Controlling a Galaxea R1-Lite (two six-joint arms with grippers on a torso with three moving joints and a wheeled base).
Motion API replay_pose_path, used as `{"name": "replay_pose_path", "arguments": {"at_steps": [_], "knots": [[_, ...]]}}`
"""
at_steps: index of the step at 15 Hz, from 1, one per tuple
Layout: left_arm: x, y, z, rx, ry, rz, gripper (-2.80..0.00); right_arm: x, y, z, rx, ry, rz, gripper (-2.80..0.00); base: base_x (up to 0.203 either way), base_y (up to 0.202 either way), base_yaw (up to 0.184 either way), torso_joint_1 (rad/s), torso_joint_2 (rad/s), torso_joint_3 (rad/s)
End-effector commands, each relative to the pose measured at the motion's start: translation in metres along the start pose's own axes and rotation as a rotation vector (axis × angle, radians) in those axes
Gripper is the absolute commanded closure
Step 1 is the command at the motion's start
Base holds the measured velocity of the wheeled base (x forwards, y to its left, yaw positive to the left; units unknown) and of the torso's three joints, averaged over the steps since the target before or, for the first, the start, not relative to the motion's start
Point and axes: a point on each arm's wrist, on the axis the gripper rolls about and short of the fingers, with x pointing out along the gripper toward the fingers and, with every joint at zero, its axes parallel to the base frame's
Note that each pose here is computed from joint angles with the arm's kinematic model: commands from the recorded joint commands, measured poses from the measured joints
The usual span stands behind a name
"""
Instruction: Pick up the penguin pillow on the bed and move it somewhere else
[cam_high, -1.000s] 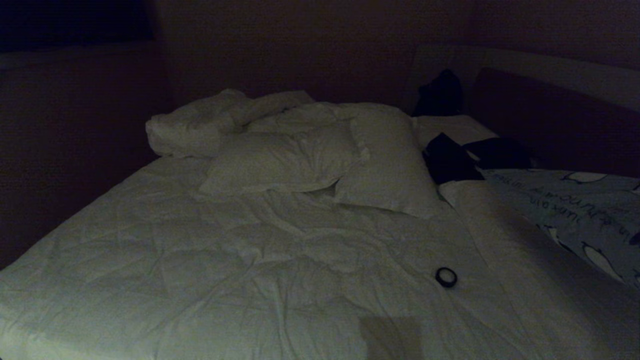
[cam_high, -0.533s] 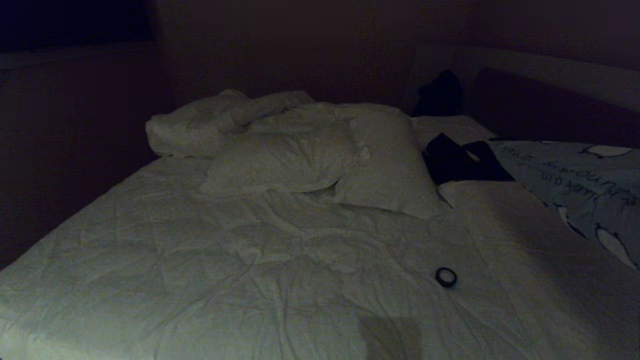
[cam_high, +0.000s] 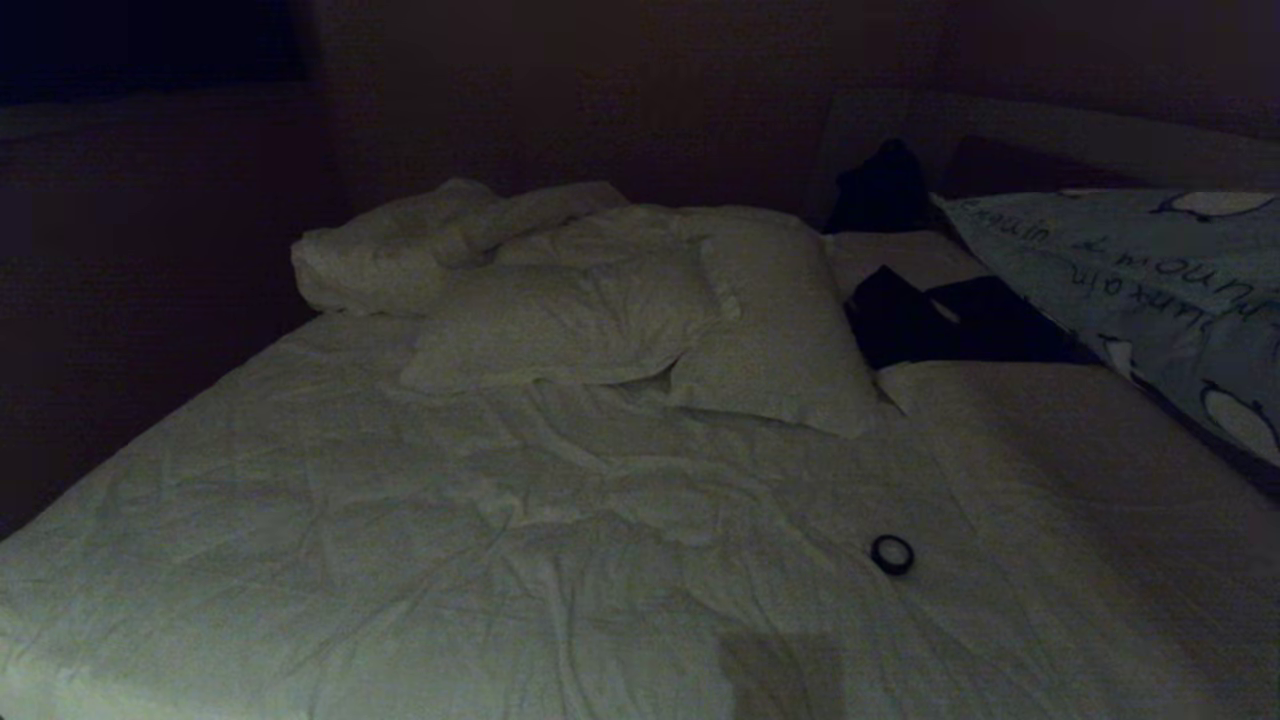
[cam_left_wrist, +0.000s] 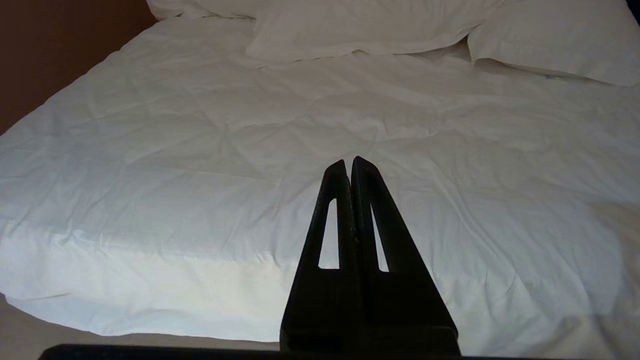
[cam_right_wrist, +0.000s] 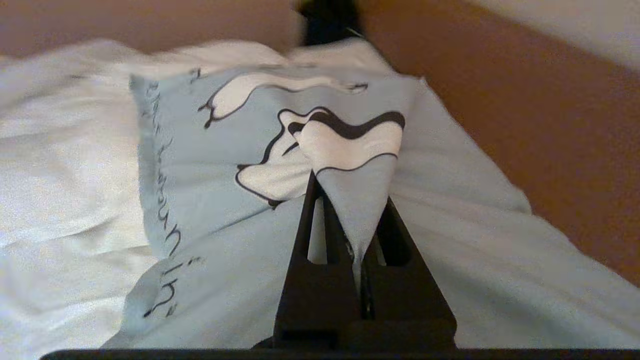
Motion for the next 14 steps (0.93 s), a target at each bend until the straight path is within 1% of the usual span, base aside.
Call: {"name": "replay_pose_path", "arguments": {"at_steps": [1,3,6,10,14], "knots": [[0.0,0.0,-0.001,-0.002,0.002,-0.001,0.0,-0.023,0.013,0.007,-0.022,-0.037,0.165,0.0,0.0,0.0,0.0,0.0,0.0,0.0],[0.0,0.0,-0.001,-0.002,0.002,0.0,0.0,-0.024,0.014,0.008,-0.023,-0.039,0.18,0.0,0.0,0.0,0.0,0.0,0.0,0.0],[0.0,0.0,0.0,0.0,0.001,0.0,0.0,-0.016,0.012,0.003,-0.003,-0.006,0.229,0.0,0.0,0.0,0.0,0.0,0.0,0.0],[0.0,0.0,0.0,-0.002,0.001,0.0,0.0,-0.005,0.008,-0.004,0.012,0.026,0.229,0.0,0.0,0.0,0.0,0.0,0.0,0.0],[0.0,0.0,0.0,-0.001,0.001,-0.001,0.0,-0.001,0.007,-0.007,0.018,0.039,0.229,0.0,0.0,0.0,0.0,0.0,0.0,0.0]]}}
